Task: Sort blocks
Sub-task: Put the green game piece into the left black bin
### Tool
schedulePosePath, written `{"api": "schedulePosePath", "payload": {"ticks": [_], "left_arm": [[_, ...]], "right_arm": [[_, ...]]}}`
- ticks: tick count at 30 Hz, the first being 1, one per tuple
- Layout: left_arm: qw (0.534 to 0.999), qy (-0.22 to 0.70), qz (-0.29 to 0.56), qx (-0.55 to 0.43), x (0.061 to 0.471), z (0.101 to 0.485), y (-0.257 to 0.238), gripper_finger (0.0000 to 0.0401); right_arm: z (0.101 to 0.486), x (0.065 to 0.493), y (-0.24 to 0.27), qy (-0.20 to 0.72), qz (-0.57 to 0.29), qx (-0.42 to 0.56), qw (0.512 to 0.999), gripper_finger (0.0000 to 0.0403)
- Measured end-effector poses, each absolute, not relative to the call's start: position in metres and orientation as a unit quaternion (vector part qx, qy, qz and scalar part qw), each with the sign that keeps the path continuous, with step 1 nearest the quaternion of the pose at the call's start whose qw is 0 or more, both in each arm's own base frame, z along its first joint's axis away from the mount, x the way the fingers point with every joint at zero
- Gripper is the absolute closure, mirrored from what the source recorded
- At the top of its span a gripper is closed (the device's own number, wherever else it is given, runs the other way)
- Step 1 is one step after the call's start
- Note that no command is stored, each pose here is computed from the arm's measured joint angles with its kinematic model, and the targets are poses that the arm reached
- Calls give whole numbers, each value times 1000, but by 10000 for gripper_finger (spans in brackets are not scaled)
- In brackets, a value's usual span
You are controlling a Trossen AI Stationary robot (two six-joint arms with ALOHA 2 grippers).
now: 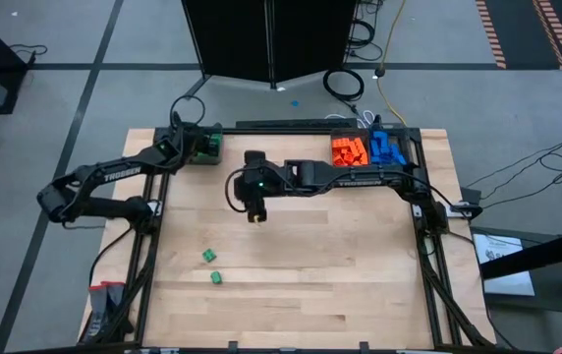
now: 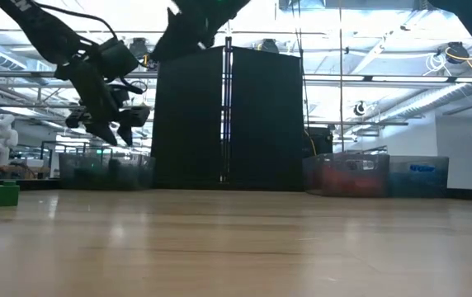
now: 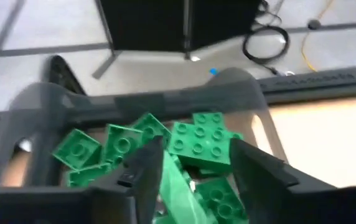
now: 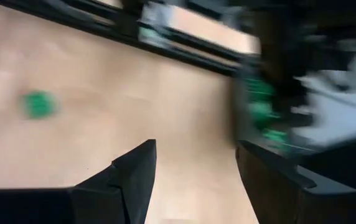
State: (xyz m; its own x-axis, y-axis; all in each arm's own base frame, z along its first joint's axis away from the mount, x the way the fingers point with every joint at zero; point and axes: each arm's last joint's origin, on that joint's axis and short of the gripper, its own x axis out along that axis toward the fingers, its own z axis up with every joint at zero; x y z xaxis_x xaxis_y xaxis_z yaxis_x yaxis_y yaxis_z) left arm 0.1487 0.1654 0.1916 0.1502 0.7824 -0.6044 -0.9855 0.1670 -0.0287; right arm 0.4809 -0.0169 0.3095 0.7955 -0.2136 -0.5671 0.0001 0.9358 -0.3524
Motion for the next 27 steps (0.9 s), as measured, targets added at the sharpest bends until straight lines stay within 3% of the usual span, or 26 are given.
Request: {"api": "schedulePosePath", "payload": {"ticks": [6,13,20,27], "left_arm": [[807,246,472,-257,153,203,149,159],[883,163,351,-265,146,245,104,149],[915,56,280,-285,114,279,62,149],[926,13,245,-288,91,289,44,149]], "right_arm": [[309,487,4,270,108,-83,953,183],[268,514,53,237,164,-96,953,183],[219,538,99,172,199,-111,958,179],[191,548,113,154,192,-29,969,133]]}}
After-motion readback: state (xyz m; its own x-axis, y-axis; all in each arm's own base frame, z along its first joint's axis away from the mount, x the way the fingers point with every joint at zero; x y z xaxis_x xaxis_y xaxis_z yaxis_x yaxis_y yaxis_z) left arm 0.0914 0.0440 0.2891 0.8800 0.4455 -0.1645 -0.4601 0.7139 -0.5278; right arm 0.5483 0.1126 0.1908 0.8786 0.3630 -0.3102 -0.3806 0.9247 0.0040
